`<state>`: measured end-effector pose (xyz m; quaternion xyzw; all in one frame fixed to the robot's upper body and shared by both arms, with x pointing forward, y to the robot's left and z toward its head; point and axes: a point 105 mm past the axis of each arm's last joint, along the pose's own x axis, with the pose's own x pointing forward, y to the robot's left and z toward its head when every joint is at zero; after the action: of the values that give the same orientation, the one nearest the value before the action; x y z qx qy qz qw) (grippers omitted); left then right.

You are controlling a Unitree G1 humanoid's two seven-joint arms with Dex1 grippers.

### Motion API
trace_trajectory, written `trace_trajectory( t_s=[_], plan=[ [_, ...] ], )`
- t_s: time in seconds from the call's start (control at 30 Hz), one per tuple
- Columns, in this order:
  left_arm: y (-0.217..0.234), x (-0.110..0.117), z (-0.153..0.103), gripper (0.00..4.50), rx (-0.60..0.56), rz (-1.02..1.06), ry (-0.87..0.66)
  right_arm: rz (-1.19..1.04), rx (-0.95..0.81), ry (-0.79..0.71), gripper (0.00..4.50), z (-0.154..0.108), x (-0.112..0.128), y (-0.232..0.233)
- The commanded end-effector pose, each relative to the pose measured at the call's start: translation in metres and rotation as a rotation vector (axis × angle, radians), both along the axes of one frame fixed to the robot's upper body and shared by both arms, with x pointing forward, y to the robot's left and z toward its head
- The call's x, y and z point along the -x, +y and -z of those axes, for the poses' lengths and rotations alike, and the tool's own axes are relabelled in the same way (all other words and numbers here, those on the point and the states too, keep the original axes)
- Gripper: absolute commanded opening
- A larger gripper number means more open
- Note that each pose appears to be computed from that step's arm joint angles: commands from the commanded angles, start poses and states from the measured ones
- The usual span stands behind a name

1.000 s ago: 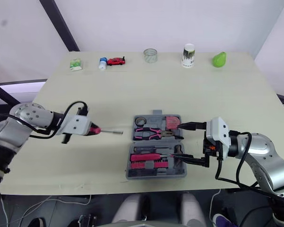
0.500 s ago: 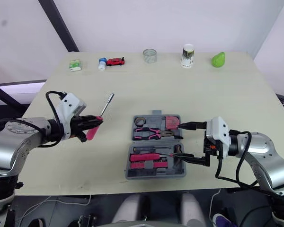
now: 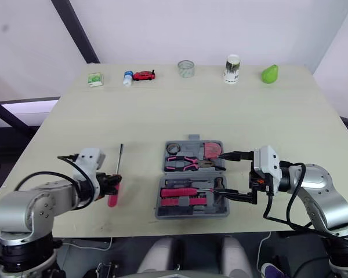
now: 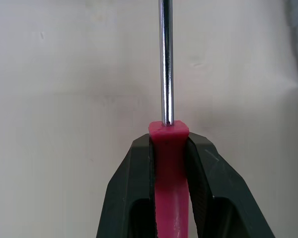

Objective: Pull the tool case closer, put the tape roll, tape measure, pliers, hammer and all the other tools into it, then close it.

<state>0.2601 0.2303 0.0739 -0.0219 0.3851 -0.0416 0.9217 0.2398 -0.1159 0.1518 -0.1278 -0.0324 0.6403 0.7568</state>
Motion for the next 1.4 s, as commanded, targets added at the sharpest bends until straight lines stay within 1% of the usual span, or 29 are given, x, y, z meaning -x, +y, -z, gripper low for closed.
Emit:
trace_trajectory(
  t_s=[0.03,0.1,0.23,0.27,0.3,0.33,0.4,0.5,0.57,0.6,0.67,0.7,0.77,0.87,1.0,1.17,1.23,1.4],
  plan=[
    [0.000,-0.001,0.009,0.36,0.009,-0.045,0.027,-0.022,-0.006,-0.045,4.50,-0.008,0.002,0.002],
    [-0.005,-0.004,0.013,0.36,0.042,-0.051,0.037,-0.021,-0.006,-0.046,4.50,-0.008,0.002,0.002],
    [-0.008,-0.007,0.018,0.36,0.037,-0.052,0.058,-0.021,-0.008,-0.044,4.50,-0.008,0.003,0.003],
    [-0.010,-0.007,0.019,1.16,0.040,-0.042,0.057,-0.020,-0.009,-0.044,4.50,-0.008,0.003,0.003],
    [-0.010,-0.008,0.019,1.38,0.030,-0.026,0.048,-0.018,-0.008,-0.045,4.50,-0.008,0.003,0.003],
    [-0.009,-0.008,0.020,1.49,0.028,-0.030,0.045,-0.017,-0.008,-0.045,4.50,-0.008,0.003,0.003],
    [-0.004,-0.010,0.022,2.51,0.001,-0.060,0.031,-0.015,-0.007,-0.046,4.50,-0.008,0.003,0.003],
    [-0.003,-0.010,0.023,3.41,-0.002,-0.069,0.011,-0.012,-0.007,-0.046,4.50,-0.008,0.003,0.003],
    [-0.007,-0.008,0.023,4.23,0.007,-0.054,0.001,-0.011,-0.006,-0.047,4.50,-0.008,0.002,0.003],
    [-0.009,-0.005,0.024,4.44,0.008,-0.043,-0.001,-0.010,-0.006,-0.047,4.50,-0.008,0.002,0.003],
    [-0.010,-0.004,0.021,4.44,-0.015,-0.020,-0.048,-0.011,-0.006,-0.048,4.50,-0.007,0.002,0.003],
    [-0.008,-0.001,0.022,4.44,-0.021,-0.026,-0.048,-0.012,-0.007,-0.047,4.50,-0.007,0.002,0.004],
    [-0.004,-0.003,0.017,4.44,-0.048,-0.043,-0.117,-0.013,-0.007,-0.047,4.50,-0.007,0.002,0.004],
    [-0.004,-0.006,0.014,4.44,-0.040,-0.085,-0.209,-0.014,-0.006,-0.048,4.50,-0.007,0.002,0.004],
    [-0.010,-0.003,0.023,4.44,-0.023,-0.122,-0.266,-0.015,-0.004,-0.050,4.50,-0.008,0.002,0.004],
    [-0.013,0.002,0.037,4.44,-0.033,-0.119,-0.339,-0.014,0.001,-0.057,4.50,-0.012,-0.001,0.002],
    [-0.010,0.001,0.047,4.44,-0.067,-0.139,-0.328,-0.013,0.004,-0.058,4.50,-0.012,-0.001,0.002],
    [-0.017,0.001,0.056,4.44,-0.041,-0.142,-0.336,-0.002,0.007,-0.065,4.50,-0.013,-0.002,0.001]
  ],
)
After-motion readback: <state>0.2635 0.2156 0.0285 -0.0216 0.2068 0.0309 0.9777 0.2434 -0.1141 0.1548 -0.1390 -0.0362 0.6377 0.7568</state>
